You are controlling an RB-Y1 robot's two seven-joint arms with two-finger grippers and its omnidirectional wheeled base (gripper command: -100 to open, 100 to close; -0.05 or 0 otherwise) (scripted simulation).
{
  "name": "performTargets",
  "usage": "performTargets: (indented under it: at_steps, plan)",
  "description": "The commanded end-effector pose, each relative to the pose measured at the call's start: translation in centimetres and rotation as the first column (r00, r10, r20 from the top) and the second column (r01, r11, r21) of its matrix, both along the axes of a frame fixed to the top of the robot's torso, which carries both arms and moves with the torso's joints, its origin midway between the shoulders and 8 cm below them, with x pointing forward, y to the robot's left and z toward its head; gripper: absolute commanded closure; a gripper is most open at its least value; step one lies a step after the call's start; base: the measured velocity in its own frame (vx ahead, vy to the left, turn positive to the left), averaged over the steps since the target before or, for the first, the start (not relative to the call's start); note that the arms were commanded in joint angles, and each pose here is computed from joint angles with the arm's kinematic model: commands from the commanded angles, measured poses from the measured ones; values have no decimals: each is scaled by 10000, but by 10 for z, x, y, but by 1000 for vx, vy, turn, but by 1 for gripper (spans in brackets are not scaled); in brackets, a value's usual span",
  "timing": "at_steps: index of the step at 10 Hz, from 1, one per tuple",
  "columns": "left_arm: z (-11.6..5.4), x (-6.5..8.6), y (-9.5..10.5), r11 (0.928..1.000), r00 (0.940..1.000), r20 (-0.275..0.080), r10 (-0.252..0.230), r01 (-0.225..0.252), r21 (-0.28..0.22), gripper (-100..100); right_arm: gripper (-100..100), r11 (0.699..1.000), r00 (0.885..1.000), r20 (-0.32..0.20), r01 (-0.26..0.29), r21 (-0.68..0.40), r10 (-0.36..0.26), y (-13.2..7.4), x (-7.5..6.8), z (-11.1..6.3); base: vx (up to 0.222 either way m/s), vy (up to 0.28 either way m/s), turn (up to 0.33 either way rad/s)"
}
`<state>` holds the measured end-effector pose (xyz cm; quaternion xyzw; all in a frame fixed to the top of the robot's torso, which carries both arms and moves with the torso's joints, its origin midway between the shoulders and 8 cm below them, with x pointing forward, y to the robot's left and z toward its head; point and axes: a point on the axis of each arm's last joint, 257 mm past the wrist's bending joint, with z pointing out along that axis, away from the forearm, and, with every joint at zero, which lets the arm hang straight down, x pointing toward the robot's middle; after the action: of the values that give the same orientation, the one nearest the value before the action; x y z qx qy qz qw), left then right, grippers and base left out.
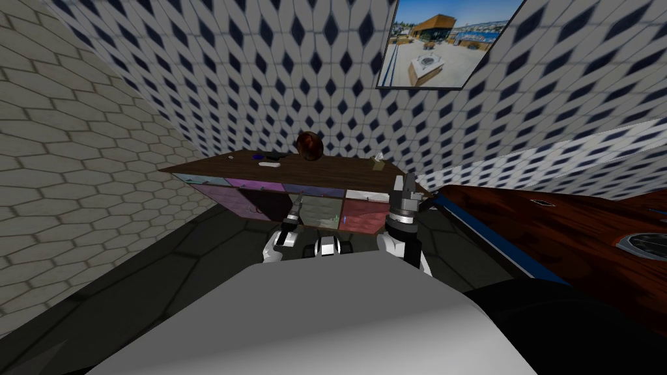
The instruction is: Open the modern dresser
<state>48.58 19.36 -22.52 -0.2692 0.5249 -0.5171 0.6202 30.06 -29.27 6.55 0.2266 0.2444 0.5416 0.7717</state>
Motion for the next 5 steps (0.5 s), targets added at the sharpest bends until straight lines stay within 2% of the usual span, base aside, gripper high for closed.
performTargets:
  at_steps: [1, 5]
  plan:
    - [2, 10, 0, 10000, 9998, -210, 32, -33, -32, -100, 0, 10000, 10000, 0, 0, 0, 0, 0, 0, 0, -37, 6, -8]
    - [6, 27, 1, 10000, 9985, -541, 94, -96, -19, -100, 0, 10000, 10000, 0, 0, 0, 0, 0, 0, 0, -44, 7, -9]
